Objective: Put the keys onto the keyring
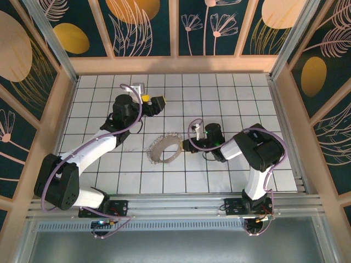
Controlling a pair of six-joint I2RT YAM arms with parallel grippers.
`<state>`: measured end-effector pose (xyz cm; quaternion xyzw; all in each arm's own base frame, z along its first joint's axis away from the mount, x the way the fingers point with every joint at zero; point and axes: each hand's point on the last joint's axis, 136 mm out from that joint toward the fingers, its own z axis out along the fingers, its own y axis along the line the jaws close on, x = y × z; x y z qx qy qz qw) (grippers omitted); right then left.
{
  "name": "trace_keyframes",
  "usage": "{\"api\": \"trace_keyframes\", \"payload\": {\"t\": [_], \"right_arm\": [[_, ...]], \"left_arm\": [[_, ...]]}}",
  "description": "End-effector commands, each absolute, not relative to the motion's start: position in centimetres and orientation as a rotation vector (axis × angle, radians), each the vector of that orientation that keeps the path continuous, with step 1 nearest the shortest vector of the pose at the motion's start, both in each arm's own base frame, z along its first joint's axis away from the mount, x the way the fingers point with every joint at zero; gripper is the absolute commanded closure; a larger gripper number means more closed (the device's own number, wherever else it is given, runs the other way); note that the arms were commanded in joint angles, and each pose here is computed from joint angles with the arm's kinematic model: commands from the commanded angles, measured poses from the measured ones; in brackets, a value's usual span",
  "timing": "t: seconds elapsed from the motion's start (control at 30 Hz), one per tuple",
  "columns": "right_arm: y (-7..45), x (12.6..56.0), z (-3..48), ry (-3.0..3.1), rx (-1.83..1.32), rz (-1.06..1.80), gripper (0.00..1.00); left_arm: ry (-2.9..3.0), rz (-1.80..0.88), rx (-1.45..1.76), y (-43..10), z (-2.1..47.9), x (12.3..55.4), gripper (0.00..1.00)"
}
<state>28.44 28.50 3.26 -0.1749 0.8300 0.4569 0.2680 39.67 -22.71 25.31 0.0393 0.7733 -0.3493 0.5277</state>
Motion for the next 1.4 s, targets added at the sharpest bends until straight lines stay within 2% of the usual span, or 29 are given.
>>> {"api": "trace_keyframes", "payload": {"t": [0.0, 0.3, 0.77, 1.37], "right_arm": [[27.9, 27.8, 2.5, 2.274, -0.466, 1.208, 0.79], [28.4, 28.1, 2.7, 2.271, -0.475, 1.217, 0.75], [28.3, 28.8, 1.8, 2.307, -0.468, 1.161, 0.75], [28.1, 27.8, 0.8, 2.351, -0.495, 1.097, 0.83]], "left_arm": [[1.826, -0.868, 0.107, -23.3, 25.6, 39.5, 0.12], [1.824, -0.871, 0.107, -23.4, 25.7, 39.5, 0.12], [1.827, -0.864, 0.108, -23.3, 25.5, 39.4, 0.12], [1.83, -0.868, 0.112, -23.4, 25.3, 39.5, 0.11]]}}
